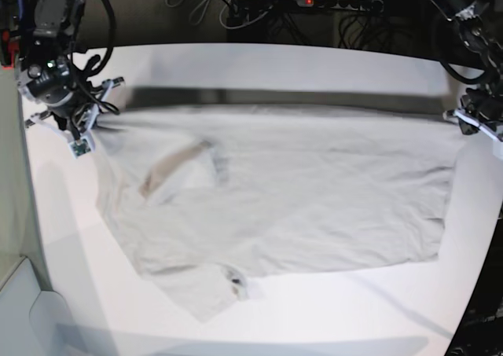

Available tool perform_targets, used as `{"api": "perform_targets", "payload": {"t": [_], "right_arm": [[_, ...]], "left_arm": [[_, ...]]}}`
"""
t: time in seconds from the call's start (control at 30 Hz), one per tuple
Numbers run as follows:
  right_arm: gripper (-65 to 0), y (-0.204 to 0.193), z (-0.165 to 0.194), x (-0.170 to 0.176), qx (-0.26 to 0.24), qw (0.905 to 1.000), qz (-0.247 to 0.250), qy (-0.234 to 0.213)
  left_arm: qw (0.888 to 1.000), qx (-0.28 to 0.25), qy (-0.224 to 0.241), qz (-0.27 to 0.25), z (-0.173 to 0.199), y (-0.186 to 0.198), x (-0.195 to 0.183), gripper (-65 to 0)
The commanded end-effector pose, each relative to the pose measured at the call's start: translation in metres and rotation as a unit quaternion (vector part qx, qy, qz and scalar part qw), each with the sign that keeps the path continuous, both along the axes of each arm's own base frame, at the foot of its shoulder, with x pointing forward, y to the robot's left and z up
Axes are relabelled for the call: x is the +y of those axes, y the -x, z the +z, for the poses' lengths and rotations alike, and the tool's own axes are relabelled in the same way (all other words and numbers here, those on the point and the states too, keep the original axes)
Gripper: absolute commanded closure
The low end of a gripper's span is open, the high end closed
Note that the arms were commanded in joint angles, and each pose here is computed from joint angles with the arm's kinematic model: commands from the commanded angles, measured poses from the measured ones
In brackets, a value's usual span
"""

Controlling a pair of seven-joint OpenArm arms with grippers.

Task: Layout the t-shirt on the table in an organized manner, then fold the t-shirt properly
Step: 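Lift the folded edge with both grippers and pull it back flat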

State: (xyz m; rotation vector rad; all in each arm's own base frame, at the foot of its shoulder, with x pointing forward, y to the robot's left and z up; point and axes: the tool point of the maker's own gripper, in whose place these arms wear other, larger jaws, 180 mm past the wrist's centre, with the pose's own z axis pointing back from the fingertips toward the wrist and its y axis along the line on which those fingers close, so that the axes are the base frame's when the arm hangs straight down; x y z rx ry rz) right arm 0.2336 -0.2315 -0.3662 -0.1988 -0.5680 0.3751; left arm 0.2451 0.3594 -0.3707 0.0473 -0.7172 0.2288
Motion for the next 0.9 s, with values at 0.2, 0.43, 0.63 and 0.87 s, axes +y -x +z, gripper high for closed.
{"api": "perform_targets", "payload": {"t": [0.2,0.43,0.63,0.87], "right_arm": [[0.0,0.031,-0.014,0.0,0.033,0.9994,0.001,0.003],[0.0,0.057,-0.027,0.002,0.066,0.9978,0.0,-0.001],[0.0,0.066,-0.031,0.006,0.064,0.9979,0.007,-0.009],[0.0,0.075,-0.033,0.012,0.054,0.9982,0.016,-0.022]], "left_arm": [[1.0,-0.012,-0.015,-0.002,0.009,0.001,0.007,-0.1],[1.0,-0.002,-0.015,-0.002,0.004,0.007,0.007,-0.1],[1.0,0.008,-0.012,-0.001,-0.002,0.014,0.007,-0.1],[1.0,0.015,-0.014,-0.002,-0.004,0.022,0.006,-0.1]]}}
